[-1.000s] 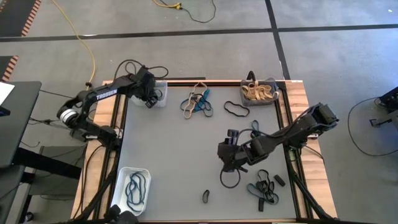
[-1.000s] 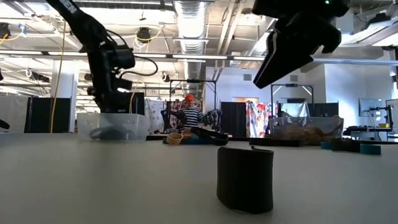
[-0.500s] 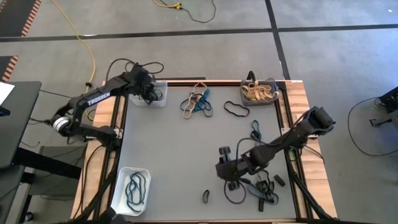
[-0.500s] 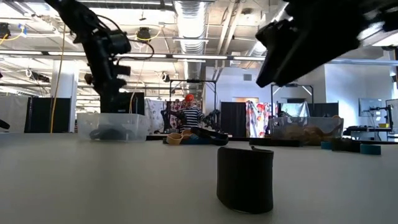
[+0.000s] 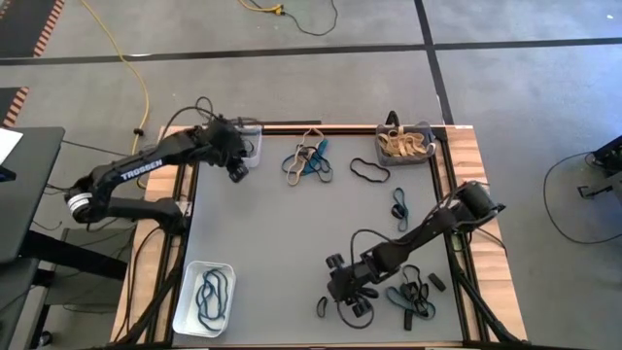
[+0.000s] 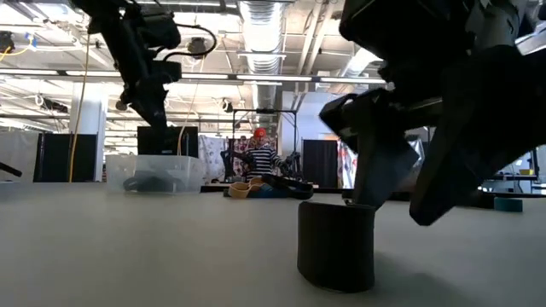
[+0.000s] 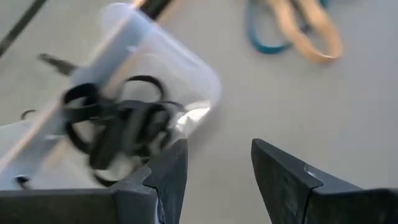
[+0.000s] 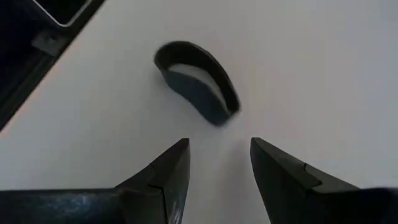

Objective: Sort rubber bands into baskets
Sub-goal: Put the black rubber band into the transparent bin

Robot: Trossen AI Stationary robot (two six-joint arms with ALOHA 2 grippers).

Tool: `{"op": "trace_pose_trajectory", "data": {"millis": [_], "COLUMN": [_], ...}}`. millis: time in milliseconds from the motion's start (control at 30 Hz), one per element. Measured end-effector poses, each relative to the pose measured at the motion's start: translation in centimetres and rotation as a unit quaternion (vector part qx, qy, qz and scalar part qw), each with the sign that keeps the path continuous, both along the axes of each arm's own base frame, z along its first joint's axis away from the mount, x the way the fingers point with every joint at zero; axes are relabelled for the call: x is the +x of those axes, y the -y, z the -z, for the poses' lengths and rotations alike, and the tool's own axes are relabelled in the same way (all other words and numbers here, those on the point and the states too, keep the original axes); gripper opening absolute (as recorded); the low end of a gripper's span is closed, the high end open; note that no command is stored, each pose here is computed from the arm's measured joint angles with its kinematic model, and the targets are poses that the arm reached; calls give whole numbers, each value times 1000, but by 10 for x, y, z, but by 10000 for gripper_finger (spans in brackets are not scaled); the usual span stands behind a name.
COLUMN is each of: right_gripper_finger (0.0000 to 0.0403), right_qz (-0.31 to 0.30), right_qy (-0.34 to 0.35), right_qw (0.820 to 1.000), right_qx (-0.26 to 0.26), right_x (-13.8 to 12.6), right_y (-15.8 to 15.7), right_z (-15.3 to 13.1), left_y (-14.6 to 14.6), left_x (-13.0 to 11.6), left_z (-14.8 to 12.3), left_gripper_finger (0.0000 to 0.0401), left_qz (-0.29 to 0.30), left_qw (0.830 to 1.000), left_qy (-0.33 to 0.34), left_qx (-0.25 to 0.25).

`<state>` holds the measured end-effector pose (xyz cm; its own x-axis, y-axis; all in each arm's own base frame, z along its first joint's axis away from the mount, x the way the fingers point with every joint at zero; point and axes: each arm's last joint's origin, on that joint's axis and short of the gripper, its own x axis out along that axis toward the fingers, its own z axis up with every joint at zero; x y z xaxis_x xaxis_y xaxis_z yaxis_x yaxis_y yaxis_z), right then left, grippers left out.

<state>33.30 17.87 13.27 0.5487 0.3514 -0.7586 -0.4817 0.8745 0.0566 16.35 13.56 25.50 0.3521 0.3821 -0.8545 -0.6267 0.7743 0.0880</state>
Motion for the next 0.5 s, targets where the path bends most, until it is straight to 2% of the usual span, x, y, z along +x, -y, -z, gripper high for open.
{"op": "trace_pose_trajectory", "data": {"millis": [233, 500], "right_gripper_finger": [196, 196], "right_qz": [-15, -14], "right_qy": [32, 43], "right_qw": [999, 999], "right_qx": [26, 27], "right_x": [6, 7], "right_y": [-6, -6], "right_z": [1, -1], "left_y": [37, 72], "left_x": [25, 42], "left_z": [0, -1], "left_gripper_finger": [169, 169], "left_qz": [53, 88], "left_qw": [998, 996], "left_qy": [12, 27], "left_qx": [-6, 4]}}
